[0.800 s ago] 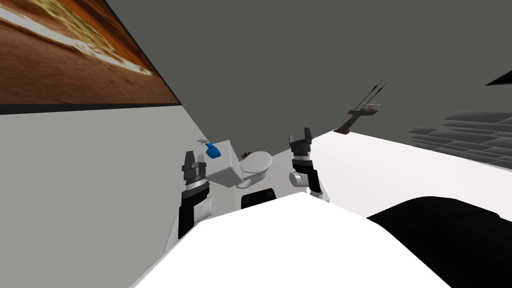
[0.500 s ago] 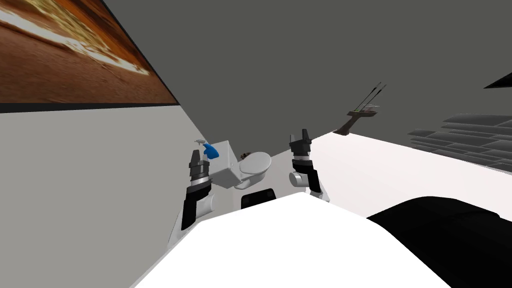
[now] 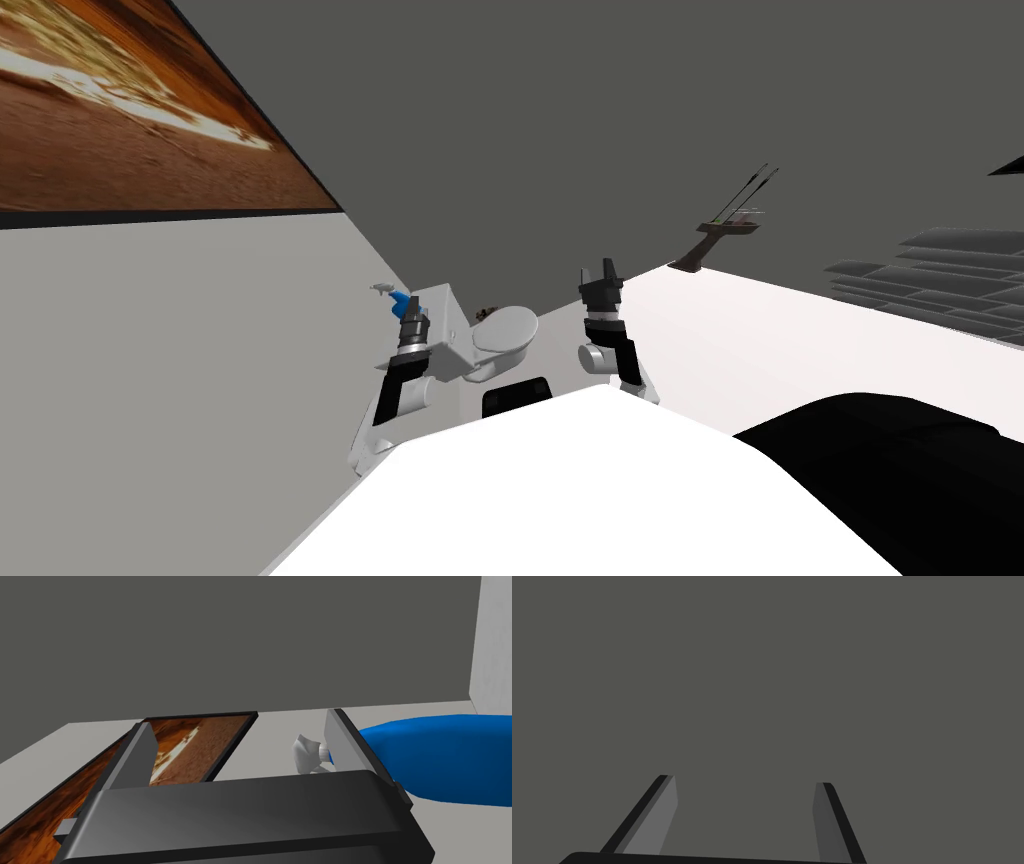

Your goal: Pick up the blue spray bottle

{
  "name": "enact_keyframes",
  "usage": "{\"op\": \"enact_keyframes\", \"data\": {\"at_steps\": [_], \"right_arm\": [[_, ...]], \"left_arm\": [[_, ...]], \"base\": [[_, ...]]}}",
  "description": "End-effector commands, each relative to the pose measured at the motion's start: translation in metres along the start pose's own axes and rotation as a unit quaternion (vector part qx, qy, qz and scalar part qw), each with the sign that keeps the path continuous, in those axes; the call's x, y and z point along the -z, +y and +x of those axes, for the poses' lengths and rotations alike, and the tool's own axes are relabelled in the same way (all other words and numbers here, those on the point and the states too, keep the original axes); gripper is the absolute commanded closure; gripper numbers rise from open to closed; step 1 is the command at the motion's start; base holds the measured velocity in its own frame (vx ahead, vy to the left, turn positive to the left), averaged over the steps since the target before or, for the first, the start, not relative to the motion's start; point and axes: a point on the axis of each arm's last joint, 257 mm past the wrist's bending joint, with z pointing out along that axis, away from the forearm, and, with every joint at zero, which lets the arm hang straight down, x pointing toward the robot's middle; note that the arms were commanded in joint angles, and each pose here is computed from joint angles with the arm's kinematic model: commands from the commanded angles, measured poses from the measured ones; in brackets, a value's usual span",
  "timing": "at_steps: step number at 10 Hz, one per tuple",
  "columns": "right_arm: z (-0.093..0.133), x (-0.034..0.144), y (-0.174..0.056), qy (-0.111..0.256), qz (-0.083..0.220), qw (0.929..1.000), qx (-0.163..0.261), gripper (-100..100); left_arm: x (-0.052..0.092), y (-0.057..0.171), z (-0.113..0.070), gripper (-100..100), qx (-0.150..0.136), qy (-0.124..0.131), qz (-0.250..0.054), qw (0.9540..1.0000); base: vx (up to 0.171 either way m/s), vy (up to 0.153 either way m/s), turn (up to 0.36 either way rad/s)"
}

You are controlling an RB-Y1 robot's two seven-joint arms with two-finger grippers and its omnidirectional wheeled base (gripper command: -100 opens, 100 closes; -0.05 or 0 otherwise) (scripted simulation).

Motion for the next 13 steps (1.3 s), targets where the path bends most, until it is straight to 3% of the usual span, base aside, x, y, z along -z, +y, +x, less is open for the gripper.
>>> {"op": "enact_keyframes", "data": {"at_steps": [1,4,5,6,7,8,13], "right_arm": [[0.000,0.000,0.000,0.000,0.000,1.0000,0.000,0],[0.000,0.000,0.000,0.000,0.000,1.0000,0.000,0],[0.000,0.000,0.000,0.000,0.000,1.0000,0.000,0],[0.000,0.000,0.000,0.000,0.000,1.0000,0.000,0],[0.000,0.000,0.000,0.000,0.000,1.0000,0.000,0],[0.000,0.000,0.000,0.000,0.000,1.0000,0.000,0],[0.000,0.000,0.000,0.000,0.000,1.0000,0.000,0]], "left_arm": [[-0.011,0.020,0.006,-100,-0.005,0.016,-0.023,0.9996],[-0.019,0.042,0.013,-100,-0.011,0.032,-0.051,0.9981],[-0.029,0.056,0.018,-100,-0.019,0.046,-0.067,0.9965],[-0.028,0.062,0.019,-100,-0.019,0.047,-0.075,0.9959],[-0.038,0.074,0.023,-100,-0.028,0.062,-0.091,0.9935],[-0.036,0.083,0.024,-100,-0.029,0.062,-0.100,0.9926],[-0.059,0.134,0.028,-100,-0.067,0.103,-0.165,0.9786]], "base": [[0.032,-0.075,0.015],[0.033,-0.069,0.015],[0.023,-0.079,0.025],[0.021,-0.066,0.012],[0.039,-0.084,0.027],[0.042,-0.071,0.014],[0.031,-0.083,0.023]]}}
